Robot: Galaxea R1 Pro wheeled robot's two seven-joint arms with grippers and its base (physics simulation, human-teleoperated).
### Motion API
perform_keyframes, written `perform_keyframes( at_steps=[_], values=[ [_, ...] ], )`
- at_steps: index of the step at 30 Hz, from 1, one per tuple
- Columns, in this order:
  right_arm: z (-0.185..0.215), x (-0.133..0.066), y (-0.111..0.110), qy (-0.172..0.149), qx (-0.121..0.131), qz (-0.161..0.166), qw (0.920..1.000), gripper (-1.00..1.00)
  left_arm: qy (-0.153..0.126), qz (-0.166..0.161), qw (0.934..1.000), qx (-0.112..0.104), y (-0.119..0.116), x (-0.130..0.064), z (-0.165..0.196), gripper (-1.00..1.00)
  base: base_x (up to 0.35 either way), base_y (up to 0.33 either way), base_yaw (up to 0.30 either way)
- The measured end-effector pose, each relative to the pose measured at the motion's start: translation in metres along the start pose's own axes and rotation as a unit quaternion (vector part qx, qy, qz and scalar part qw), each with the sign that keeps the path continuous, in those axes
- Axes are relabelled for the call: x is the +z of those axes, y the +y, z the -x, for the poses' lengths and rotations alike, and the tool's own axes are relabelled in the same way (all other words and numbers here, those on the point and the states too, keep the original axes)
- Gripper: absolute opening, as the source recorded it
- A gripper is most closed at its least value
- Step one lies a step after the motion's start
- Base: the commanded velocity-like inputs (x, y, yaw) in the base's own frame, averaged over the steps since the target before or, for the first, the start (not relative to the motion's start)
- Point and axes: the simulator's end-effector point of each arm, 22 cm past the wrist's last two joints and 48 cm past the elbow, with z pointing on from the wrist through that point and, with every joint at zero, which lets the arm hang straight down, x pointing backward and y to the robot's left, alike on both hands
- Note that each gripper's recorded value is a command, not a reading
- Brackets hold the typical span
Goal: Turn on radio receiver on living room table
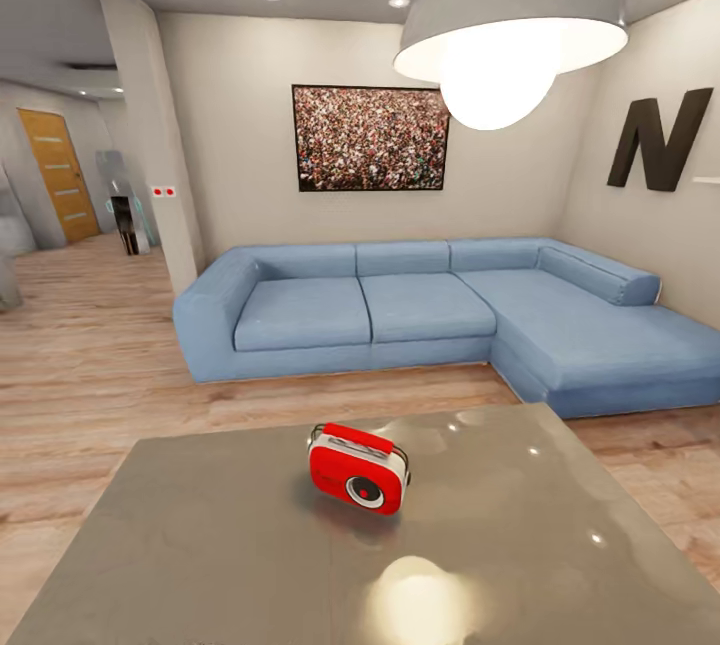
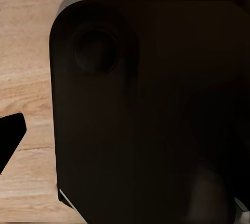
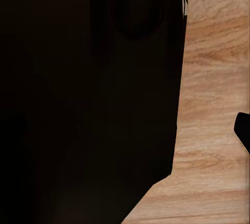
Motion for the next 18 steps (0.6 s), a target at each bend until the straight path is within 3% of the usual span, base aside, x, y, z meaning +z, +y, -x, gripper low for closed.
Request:
perform_keyframes(
  at_steps=[13, 18],
  values=[
    [-0.0002, 0.0000, 0.0003, 0.000, 0.000, 0.001, 1.0000, 1.00, 0.000, -0.003, 1.0000, 0.000, -0.0055, -0.0001, -0.0001, 1.00, 0.000, 0.000, 0.270],
    [-0.0003, 0.0000, 0.0006, 0.001, 0.000, 0.001, 1.0000, 1.00, 0.000, -0.006, 1.0000, 0.000, -0.0093, -0.0001, -0.0003, 1.00, 0.000, 0.000, 0.088]
  ],
)
